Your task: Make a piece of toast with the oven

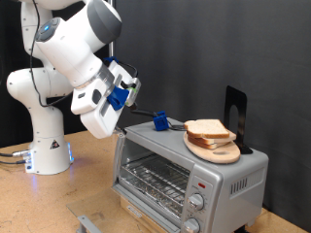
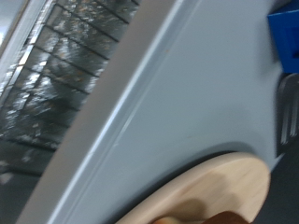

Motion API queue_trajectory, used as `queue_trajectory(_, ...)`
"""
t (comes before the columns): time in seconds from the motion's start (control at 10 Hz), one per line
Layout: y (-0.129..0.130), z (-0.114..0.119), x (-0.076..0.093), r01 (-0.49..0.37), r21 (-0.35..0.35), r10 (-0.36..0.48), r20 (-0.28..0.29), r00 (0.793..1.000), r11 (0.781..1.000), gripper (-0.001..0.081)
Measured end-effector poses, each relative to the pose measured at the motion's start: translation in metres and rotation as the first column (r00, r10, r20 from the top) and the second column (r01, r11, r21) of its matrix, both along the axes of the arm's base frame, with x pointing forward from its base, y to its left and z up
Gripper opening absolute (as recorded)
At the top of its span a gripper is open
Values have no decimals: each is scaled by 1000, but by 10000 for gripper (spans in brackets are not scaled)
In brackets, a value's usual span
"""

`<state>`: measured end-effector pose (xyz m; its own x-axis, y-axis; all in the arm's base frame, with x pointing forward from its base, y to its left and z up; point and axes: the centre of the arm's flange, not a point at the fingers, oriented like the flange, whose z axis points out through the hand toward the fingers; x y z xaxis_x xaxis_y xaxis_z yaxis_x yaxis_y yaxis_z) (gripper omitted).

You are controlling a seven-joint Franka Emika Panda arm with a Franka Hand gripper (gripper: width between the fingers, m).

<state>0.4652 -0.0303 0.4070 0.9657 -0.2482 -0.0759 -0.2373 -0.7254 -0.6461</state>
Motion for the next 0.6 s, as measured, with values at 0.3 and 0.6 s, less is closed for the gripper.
queue_trajectory(0.3, 26, 22, -2, -303, 34, 304, -38, 952, 952, 806)
queue_trajectory(0.6, 64, 47, -5, -571, -120, 565, -84, 821, 812, 806)
